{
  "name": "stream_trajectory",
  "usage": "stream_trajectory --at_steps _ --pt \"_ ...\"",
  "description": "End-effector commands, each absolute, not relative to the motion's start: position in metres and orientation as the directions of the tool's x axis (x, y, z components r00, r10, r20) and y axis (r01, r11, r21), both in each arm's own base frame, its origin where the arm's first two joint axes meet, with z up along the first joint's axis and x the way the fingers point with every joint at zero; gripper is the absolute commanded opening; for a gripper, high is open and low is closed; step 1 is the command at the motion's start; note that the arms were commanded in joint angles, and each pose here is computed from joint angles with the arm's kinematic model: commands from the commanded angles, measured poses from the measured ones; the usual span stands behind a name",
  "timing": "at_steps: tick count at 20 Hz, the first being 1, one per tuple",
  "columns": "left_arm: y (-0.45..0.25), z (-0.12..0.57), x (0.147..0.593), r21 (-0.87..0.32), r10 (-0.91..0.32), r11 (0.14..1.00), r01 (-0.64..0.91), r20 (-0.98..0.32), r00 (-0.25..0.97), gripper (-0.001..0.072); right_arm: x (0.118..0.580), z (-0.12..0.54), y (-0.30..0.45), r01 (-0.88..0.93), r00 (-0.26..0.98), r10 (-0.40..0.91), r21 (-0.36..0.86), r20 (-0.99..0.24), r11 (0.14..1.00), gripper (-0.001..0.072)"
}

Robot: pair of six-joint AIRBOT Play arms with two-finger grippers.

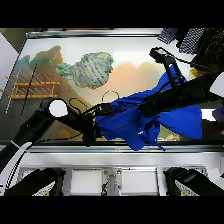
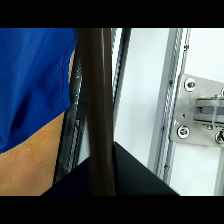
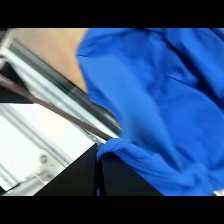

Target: Fold the clothes and pants, and hang the long-sleeved shirts on hangers.

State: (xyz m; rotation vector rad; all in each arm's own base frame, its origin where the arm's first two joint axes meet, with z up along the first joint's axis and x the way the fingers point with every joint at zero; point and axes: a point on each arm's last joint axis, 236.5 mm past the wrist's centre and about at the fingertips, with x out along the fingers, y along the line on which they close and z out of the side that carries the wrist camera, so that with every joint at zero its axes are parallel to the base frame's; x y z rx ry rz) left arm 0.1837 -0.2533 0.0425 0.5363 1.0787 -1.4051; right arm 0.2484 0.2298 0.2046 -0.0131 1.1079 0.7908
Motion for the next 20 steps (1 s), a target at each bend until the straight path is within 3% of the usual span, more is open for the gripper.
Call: stream_trajectory --at_steps 1,11,12,13,14,20 --pt "-0.255 0.043 0.185 -0.282 -0.517 0.158 0.946 -0.84 -0.164 0.0008 0.242 0.214 0.255 -0.633 0.207 0.614 0.374 -0.761 0.678 0.0011" --pt "-0.247 0.042 0.17 -0.326 -0.487 0.132 0.936 -0.844 -0.225 0.0007 0.251 0.212 0.238 -0.624 0.272 0.558 0.297 -0.784 0.722 0.0034" --pt "-0.247 0.042 0.17 -0.327 -0.486 0.131 0.936 -0.844 -0.227 0.0007 0.249 0.213 0.237 -0.626 0.272 0.558 0.297 -0.784 0.721 0.0163" --pt "-0.247 0.042 0.17 -0.327 -0.486 0.131 0.936 -0.844 -0.227 0.0007 0.246 0.215 0.236 -0.628 0.271 0.558 0.295 -0.784 0.72 0.0442" --pt "-0.247 0.042 0.17 -0.327 -0.486 0.131 0.936 -0.844 -0.227 0.0007 0.244 0.218 0.235 -0.63 0.276 0.561 0.294 -0.78 0.719 0.0668" --pt "-0.246 0.042 0.169 -0.331 -0.483 0.129 0.935 -0.844 -0.232 0.0008 0.224 0.228 0.209 -0.704 0.252 0.539 0.23 -0.804 0.672 0.0684"
